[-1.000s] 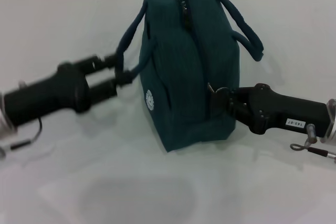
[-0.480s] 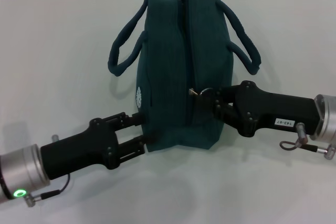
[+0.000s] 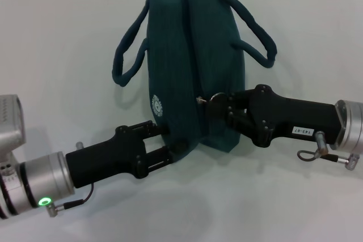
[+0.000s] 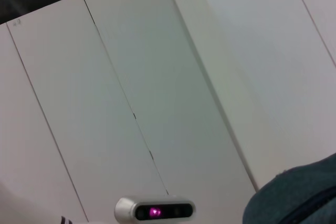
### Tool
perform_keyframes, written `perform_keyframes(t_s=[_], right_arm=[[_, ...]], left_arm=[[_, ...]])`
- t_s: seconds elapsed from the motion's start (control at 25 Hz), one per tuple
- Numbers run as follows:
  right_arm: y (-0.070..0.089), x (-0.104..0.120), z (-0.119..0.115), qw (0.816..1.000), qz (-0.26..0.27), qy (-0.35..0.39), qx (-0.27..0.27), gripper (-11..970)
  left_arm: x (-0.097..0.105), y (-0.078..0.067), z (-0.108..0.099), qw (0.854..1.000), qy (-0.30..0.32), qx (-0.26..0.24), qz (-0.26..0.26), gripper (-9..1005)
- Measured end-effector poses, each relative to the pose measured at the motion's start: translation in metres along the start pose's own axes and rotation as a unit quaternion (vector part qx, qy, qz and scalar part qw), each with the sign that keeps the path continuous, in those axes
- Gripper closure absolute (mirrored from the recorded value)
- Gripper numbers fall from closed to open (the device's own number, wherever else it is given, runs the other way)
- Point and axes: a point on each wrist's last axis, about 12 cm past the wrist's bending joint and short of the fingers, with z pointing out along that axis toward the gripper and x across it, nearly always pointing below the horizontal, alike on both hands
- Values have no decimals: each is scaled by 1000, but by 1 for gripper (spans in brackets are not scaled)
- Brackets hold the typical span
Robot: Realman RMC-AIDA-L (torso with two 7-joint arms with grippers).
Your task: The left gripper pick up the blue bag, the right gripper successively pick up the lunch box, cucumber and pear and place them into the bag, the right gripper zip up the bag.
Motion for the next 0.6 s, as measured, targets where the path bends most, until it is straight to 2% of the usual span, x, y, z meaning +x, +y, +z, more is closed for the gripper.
perform_keyframes(t_s=[0.4,0.6], right_arm=[[-1,0,0,1000,0,0,6,923],[-4,-4,-3,1000,-5,-2,10,924]], left_arm=[[-3,7,5,999,-9,-25,26,434],[0,11,5,998,-8,-52,28,616]])
